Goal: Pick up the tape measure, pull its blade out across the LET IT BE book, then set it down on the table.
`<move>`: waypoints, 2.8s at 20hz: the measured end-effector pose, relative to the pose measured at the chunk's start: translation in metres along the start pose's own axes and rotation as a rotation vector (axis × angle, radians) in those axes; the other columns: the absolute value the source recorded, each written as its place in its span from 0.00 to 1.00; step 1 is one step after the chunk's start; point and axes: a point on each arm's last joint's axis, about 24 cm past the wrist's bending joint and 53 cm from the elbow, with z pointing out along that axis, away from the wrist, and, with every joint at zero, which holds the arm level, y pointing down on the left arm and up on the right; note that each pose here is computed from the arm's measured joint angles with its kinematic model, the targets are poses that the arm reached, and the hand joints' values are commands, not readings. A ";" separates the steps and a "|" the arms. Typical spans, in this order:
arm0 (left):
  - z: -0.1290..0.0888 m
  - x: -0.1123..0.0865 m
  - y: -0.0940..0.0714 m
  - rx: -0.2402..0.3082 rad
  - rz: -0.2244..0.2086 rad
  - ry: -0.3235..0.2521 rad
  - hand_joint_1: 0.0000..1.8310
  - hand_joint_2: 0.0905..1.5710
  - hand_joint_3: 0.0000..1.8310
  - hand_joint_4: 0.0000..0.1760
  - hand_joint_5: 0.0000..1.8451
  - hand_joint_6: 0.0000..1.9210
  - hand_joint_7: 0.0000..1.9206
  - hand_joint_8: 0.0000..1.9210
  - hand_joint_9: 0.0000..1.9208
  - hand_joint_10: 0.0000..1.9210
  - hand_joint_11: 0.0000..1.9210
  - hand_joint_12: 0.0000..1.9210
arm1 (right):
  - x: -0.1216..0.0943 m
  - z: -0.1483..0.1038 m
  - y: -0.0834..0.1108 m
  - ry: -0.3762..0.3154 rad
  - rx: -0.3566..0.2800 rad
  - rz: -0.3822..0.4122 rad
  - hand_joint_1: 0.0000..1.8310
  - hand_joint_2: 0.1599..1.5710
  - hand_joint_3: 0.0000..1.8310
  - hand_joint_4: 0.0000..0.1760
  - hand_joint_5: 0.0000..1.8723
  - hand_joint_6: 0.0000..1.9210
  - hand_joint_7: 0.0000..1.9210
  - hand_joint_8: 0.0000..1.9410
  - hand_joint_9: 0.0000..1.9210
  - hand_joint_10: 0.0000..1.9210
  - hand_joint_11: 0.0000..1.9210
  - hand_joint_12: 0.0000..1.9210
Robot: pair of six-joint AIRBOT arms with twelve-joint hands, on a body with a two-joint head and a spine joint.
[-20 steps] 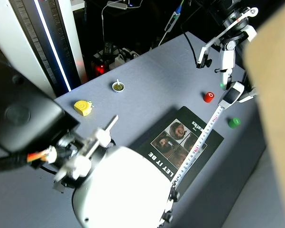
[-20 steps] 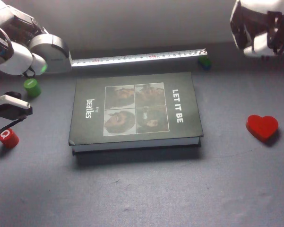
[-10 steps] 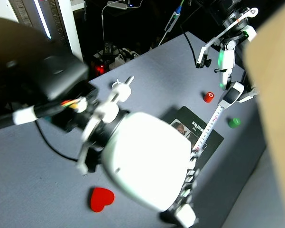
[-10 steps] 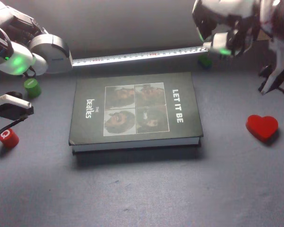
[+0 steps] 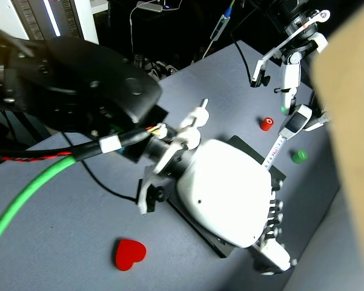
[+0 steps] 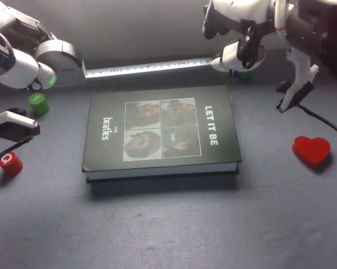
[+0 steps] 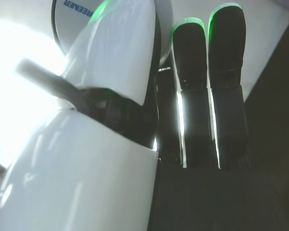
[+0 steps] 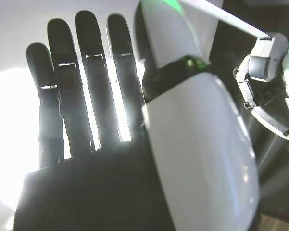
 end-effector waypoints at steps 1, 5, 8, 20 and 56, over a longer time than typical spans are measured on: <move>0.000 0.000 -0.001 0.002 -0.001 -0.001 0.74 0.73 0.00 0.00 0.42 0.56 0.47 0.58 0.44 0.73 0.43 0.64 | 0.002 0.002 -0.002 0.004 0.006 0.005 0.53 0.67 0.00 0.00 0.41 0.00 0.44 0.00 0.39 0.05 0.15 0.56; 0.000 0.000 -0.001 0.001 -0.001 -0.001 0.75 0.72 0.00 0.00 0.42 0.57 0.48 0.57 0.45 0.72 0.44 0.64 | -0.002 0.008 -0.012 -0.004 0.029 0.010 0.53 0.66 0.00 0.00 0.41 0.00 0.44 0.00 0.39 0.04 0.15 0.56; 0.000 -0.001 -0.001 0.001 -0.001 -0.002 0.74 0.73 0.00 0.00 0.42 0.57 0.47 0.58 0.45 0.73 0.44 0.64 | 0.001 0.010 -0.018 0.014 0.044 0.028 0.53 0.66 0.00 0.00 0.41 0.00 0.43 0.00 0.39 0.04 0.15 0.56; 0.001 -0.002 0.000 0.001 0.000 -0.004 0.75 0.72 0.00 0.00 0.42 0.55 0.48 0.57 0.45 0.72 0.44 0.63 | 0.006 0.010 -0.017 0.037 0.039 0.031 0.53 0.66 0.00 0.00 0.41 0.00 0.44 0.00 0.39 0.03 0.15 0.56; 0.002 0.012 -0.004 0.013 -0.022 0.042 0.75 0.72 0.00 0.00 0.44 0.54 0.47 0.59 0.46 0.72 0.45 0.63 | -0.014 -0.009 -0.072 0.042 0.077 -0.041 0.67 0.68 0.00 0.00 0.48 0.52 0.54 0.53 0.48 0.41 0.35 0.67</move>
